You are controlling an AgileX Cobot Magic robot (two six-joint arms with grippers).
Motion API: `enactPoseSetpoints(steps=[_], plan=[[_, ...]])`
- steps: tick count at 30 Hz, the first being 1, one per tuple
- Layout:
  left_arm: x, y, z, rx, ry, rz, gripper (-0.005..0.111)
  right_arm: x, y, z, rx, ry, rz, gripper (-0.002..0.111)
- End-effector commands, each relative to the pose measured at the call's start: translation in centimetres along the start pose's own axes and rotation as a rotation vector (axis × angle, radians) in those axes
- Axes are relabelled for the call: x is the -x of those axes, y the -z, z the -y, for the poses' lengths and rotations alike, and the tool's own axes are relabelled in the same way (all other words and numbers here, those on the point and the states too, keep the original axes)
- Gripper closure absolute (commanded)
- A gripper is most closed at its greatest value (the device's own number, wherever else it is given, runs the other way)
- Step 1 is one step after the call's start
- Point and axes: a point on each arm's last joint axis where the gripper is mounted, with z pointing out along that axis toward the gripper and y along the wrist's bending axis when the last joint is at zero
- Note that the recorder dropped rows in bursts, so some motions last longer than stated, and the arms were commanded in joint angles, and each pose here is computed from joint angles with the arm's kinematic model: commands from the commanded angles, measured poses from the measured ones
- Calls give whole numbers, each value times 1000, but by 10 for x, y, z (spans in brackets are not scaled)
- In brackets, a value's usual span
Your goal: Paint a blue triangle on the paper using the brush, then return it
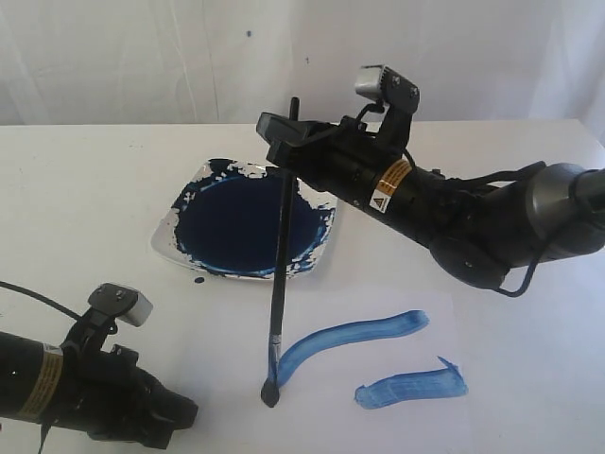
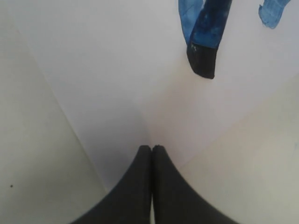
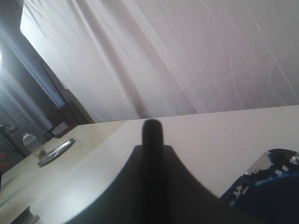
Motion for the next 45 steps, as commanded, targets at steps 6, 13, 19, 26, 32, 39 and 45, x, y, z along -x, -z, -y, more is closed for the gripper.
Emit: enactPoseSetpoints(steps=[6,13,19,26,32,39,45], plan=[[-3,-1,-1,21,-20,-24,107,-3,0,2,-17,53,-23,108],[-3,-1,-1,21,-20,-24,107,-4,0,2,-25,56,-35,108],[-3,-1,-1,21,-20,-24,107,-3,1,1,-50,79,-85,108],[-3,-1,-1,21,-20,-24,107,3,3,-3,-51,98,-86,108],[-3,-1,-1,21,-20,-24,107,1,18,-6,-103,167,-129,108],[-3,-1,-1,21,-20,-24,107,0,19,-6,-117,173,-143,108],[-3,-1,-1,21,-20,-24,107,6,22,-10,-134,202,-164,108]])
